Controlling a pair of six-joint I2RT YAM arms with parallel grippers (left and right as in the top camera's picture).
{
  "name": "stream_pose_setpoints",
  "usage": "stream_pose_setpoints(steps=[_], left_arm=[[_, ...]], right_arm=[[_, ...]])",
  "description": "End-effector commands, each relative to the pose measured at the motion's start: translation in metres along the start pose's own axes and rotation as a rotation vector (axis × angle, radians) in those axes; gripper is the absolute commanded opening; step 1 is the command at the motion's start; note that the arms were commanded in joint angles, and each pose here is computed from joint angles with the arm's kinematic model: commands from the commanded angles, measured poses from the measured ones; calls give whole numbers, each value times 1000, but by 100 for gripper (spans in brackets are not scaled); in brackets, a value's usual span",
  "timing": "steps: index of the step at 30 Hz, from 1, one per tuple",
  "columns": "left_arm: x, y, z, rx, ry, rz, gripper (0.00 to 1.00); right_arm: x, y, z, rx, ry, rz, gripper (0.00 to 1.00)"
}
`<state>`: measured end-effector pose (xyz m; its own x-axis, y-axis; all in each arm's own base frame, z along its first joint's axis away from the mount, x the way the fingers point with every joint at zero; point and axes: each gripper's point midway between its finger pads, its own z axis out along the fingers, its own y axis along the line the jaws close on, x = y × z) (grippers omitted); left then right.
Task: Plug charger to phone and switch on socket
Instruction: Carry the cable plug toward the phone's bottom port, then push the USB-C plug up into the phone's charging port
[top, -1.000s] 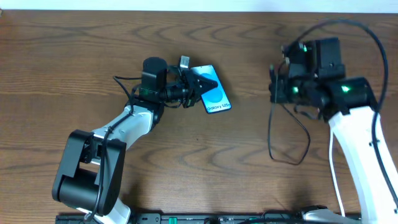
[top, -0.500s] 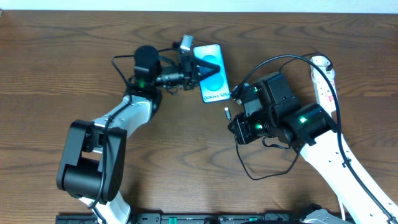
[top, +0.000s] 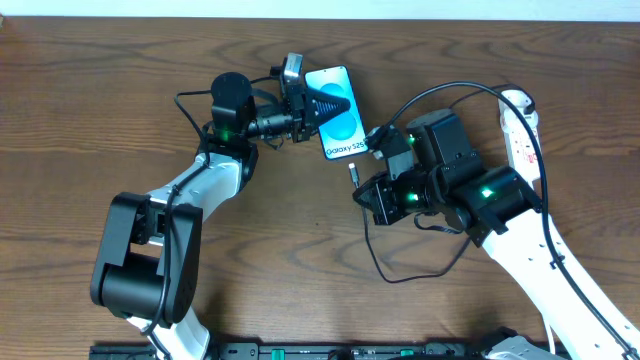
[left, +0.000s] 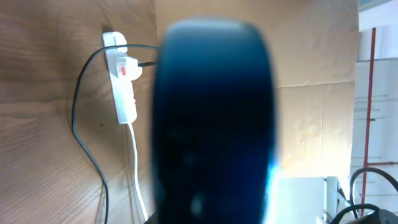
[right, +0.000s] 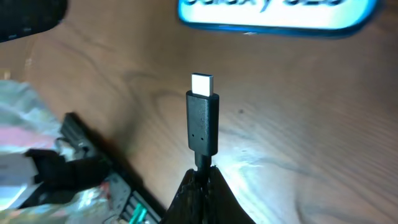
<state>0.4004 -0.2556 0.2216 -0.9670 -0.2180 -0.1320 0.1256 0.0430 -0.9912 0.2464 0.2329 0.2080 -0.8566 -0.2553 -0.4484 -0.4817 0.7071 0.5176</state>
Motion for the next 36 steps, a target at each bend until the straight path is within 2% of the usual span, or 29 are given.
stream_pose_setpoints(steps=[1, 5, 9, 12, 21, 36], left_arm=[[-7, -19, 0, 36, -9, 65, 7], [-6, -20, 0, 40, -7, 73, 7], [-5, -20, 0, 41, 2, 73, 7], [-5, -20, 0, 41, 2, 73, 7], [5, -28, 0, 69, 58, 122, 7], [13, -31, 10, 79, 74, 131, 8]], right_arm=[[9, 18, 0, -94, 33, -4, 1], [26, 17, -9, -81, 80, 17, 1], [32, 21, -33, -40, -46, -75, 1], [37, 8, -14, -59, -114, -3, 1], [13, -17, 17, -44, -207, 52, 1], [-5, -8, 15, -92, -268, 31, 1]])
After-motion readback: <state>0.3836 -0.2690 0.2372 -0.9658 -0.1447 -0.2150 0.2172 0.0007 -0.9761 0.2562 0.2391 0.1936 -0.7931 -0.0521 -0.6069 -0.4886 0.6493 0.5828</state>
